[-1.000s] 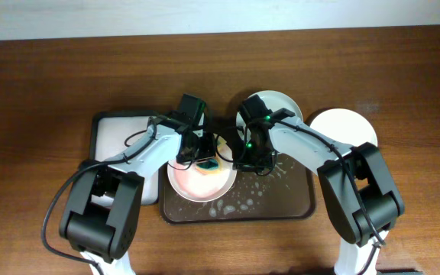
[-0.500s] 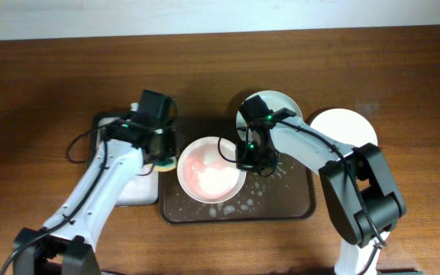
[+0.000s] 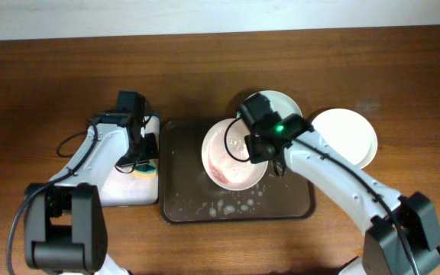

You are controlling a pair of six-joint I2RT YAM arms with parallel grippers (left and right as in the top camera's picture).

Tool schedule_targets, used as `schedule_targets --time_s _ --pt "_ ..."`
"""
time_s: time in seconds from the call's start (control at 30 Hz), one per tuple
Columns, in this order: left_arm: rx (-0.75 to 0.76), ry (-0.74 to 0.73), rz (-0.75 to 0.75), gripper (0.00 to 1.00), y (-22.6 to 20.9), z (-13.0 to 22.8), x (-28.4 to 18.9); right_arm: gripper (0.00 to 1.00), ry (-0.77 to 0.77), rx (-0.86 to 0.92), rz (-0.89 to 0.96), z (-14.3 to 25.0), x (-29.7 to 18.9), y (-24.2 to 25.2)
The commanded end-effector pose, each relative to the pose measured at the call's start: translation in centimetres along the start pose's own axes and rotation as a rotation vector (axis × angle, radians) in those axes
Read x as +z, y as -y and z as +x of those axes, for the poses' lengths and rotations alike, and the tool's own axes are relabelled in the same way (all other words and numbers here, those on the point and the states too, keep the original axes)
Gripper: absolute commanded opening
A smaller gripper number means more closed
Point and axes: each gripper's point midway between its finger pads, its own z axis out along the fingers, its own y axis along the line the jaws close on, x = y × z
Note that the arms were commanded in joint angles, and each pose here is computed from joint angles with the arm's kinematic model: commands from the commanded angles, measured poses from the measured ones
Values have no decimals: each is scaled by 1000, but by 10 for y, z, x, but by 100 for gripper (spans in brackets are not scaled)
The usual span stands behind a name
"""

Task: Clean dirty plates on tray and stack at the side
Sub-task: 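Carry the scrubbed plate right and stack it on the white plate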

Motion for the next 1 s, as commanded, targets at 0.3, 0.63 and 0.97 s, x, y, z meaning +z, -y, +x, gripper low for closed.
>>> schedule_targets --time_s 0.3,0.63,0.97 --pt "12 -54 -12 0 -2 6 21 4 534 -224 513 -39 -101 -36" --pt "11 -48 -10 0 -2 4 21 4 594 -183 469 -36 -110 -55" --pt "12 -49 -10 2 -2 5 21 4 78 564 12 -26 -5 62"
